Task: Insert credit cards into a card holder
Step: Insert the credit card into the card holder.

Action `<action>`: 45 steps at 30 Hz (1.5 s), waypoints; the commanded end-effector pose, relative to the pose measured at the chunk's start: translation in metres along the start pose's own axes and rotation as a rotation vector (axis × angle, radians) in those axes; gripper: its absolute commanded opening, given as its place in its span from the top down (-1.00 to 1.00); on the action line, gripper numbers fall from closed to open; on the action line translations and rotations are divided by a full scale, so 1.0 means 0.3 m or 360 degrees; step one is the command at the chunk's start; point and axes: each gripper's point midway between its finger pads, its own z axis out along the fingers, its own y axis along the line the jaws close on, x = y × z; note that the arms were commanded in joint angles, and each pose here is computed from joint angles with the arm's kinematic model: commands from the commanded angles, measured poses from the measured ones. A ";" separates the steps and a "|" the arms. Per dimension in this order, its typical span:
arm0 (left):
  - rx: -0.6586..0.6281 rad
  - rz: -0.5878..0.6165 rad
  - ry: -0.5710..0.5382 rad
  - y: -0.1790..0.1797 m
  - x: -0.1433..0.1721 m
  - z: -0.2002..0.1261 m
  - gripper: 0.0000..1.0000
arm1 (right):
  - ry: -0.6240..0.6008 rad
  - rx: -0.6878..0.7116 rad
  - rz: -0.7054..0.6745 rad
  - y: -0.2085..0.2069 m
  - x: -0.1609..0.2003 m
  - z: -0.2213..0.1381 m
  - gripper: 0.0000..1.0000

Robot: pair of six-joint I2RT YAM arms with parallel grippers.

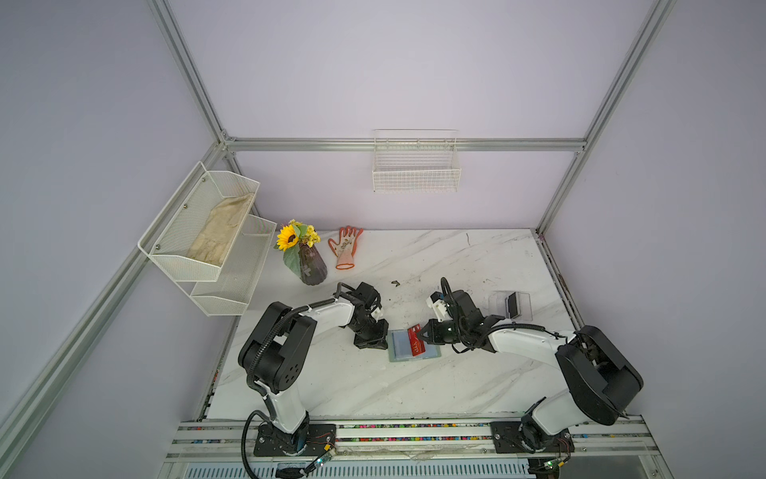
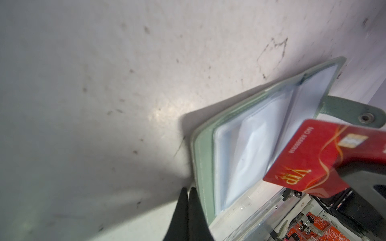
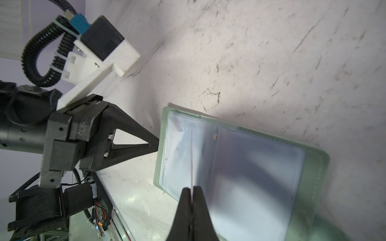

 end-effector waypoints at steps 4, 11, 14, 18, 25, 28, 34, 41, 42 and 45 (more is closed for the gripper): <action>0.0030 0.0050 -0.0044 -0.045 -0.049 -0.009 1.00 | -0.0053 0.0008 0.0048 -0.025 -0.013 -0.025 1.00; 0.0025 0.0050 -0.0035 -0.039 -0.046 -0.002 1.00 | -0.0067 -0.0010 0.0073 -0.043 -0.022 -0.052 1.00; 0.0023 0.0050 -0.0037 -0.038 -0.046 -0.002 1.00 | -0.0055 -0.0030 0.0071 -0.039 -0.021 -0.048 1.00; 0.0025 0.0049 -0.0036 -0.038 -0.047 0.000 1.00 | -0.0040 -0.0043 0.0095 -0.050 -0.013 -0.026 1.00; 0.0022 0.0048 -0.0035 -0.036 -0.047 0.001 1.00 | -0.0026 -0.0077 0.0121 -0.059 0.000 -0.001 1.00; 0.0023 0.0049 -0.0035 -0.037 -0.047 0.002 1.00 | -0.0019 -0.0081 0.0126 -0.063 0.006 0.003 1.00; 0.0024 0.0048 -0.0030 -0.035 -0.047 0.005 1.00 | -0.0022 -0.0105 0.0147 -0.064 0.010 0.012 1.00; 0.0027 0.0052 -0.0034 -0.038 -0.047 0.003 1.00 | -0.0014 -0.0124 0.0162 -0.067 0.017 0.021 1.00; 0.0028 0.0053 -0.0031 -0.039 -0.046 0.003 1.00 | -0.0012 -0.0126 0.0165 -0.068 0.019 0.023 1.00; 0.0027 0.0053 -0.0035 -0.037 -0.043 0.000 1.00 | -0.0016 -0.0141 0.0169 -0.064 0.019 0.023 1.00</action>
